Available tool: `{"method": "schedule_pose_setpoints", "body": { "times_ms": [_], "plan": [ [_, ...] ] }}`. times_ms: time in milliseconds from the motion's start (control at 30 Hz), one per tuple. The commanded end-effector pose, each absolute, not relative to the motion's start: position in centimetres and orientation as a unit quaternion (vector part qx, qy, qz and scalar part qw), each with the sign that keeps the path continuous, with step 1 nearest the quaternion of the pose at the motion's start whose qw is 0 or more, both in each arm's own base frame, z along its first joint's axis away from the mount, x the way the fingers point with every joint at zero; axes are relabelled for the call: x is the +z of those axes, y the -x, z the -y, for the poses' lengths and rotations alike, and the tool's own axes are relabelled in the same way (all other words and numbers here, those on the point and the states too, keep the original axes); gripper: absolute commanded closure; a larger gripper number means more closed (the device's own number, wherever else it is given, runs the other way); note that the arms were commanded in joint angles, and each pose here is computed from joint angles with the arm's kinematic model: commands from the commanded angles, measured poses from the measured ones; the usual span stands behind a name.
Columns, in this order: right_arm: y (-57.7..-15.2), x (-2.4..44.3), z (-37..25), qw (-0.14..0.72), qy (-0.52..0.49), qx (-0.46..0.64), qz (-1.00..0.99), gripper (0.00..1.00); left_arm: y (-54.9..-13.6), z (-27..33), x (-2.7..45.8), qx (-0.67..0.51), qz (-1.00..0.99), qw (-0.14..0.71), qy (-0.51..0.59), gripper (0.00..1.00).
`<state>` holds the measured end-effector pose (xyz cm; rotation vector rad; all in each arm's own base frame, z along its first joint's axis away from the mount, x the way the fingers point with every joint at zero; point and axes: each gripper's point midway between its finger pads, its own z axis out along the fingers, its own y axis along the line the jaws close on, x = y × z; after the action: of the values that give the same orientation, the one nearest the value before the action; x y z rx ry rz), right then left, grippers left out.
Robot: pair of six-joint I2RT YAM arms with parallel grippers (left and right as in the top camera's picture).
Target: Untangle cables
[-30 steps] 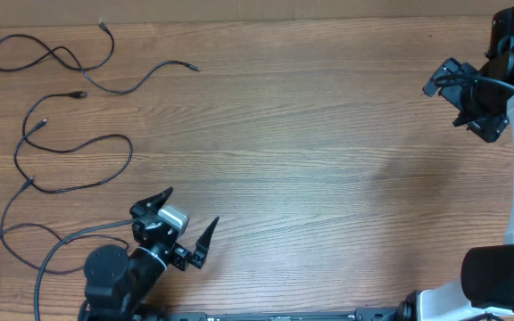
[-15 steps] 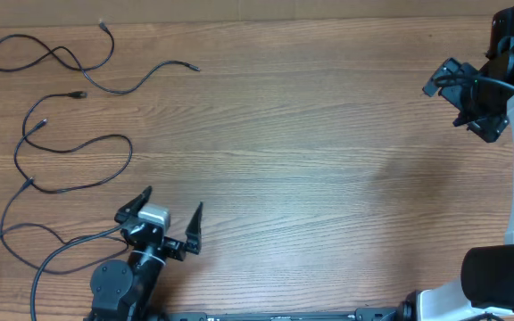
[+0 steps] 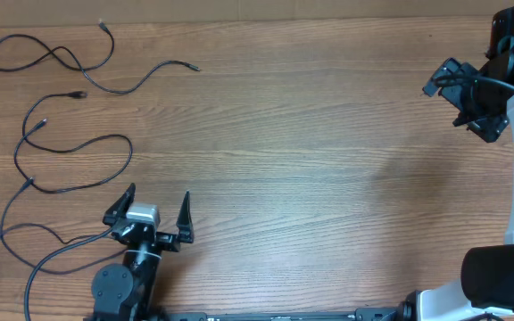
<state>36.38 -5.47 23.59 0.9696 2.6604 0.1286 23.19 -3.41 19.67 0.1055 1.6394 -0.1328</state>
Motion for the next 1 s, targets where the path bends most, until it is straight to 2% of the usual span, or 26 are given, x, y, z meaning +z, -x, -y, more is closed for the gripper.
{"method": "schedule_pose_setpoints", "body": {
  "times_ms": [0,300,467,700,967],
  "plan": [
    [-36.4,23.6,5.7,0.156,-0.337,0.04,-0.928,0.0,-23.7,2.7,18.0,-0.047,-0.734,0.677,-0.027,0.0],
    [-36.4,23.6,5.7,0.156,-0.337,0.04,-0.928,0.0,-24.3,-1.3,17.4,-0.015,-0.706,0.699,0.112,0.0],
    [-36.4,23.6,5.7,0.156,-0.337,0.04,-0.928,0.0,-24.4,-1.2,17.3,-0.012,-0.706,0.701,0.105,0.0],
    [-36.4,23.6,5.7,0.156,-0.337,0.04,-0.928,0.0,-24.6,1.2,15.9,0.026,-0.729,0.683,-0.034,0.0],
    [-36.4,23.6,5.7,0.156,-0.337,0.04,-0.928,0.0,-24.6,0.7,15.8,0.034,-0.73,0.682,-0.026,0.0]
  ]
}}
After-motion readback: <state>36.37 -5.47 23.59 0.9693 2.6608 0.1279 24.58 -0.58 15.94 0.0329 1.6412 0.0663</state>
